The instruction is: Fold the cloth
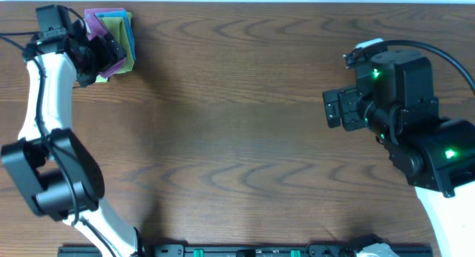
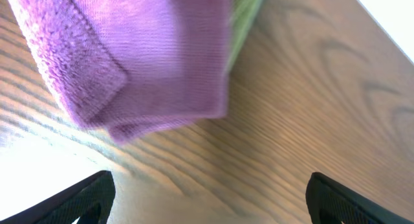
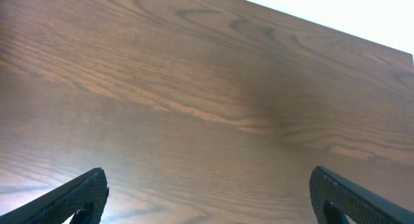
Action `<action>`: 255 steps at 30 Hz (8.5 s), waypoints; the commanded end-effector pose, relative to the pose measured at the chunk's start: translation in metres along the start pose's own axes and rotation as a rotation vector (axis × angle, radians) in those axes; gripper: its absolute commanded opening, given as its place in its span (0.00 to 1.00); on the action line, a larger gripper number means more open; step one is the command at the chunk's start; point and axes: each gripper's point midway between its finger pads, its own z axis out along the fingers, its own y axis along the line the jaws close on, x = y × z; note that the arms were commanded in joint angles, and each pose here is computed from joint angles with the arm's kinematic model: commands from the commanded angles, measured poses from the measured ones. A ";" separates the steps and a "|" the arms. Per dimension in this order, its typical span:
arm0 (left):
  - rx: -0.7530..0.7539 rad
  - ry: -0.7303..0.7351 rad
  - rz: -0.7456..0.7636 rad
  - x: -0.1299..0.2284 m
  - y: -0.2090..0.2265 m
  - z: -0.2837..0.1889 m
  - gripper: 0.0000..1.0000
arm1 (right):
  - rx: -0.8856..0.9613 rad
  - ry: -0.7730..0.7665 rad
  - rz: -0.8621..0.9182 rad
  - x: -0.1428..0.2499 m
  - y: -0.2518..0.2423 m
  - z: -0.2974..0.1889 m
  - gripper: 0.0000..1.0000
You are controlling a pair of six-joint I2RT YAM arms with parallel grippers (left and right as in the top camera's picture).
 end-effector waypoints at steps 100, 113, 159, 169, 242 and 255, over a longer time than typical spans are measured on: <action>0.048 -0.767 0.572 0.202 0.029 -0.149 0.95 | 0.001 -0.036 0.011 -0.009 -0.002 0.000 0.99; 0.081 -0.748 0.548 0.224 0.041 -0.113 0.95 | 0.001 -0.036 0.011 -0.009 -0.002 0.000 0.99; -0.064 -0.787 0.463 0.218 0.071 -0.100 0.96 | 0.001 -0.036 0.011 -0.009 -0.002 0.000 0.99; -0.064 -0.787 0.463 0.218 0.071 -0.100 0.95 | 0.001 -0.036 0.011 -0.009 -0.002 0.000 0.99; -0.064 -0.787 0.463 0.218 0.071 -0.100 0.95 | -0.080 -0.206 0.203 0.251 0.022 0.087 0.99; -0.064 -0.787 0.462 0.218 0.071 -0.100 0.95 | -0.087 -0.124 0.204 0.270 0.026 0.091 0.99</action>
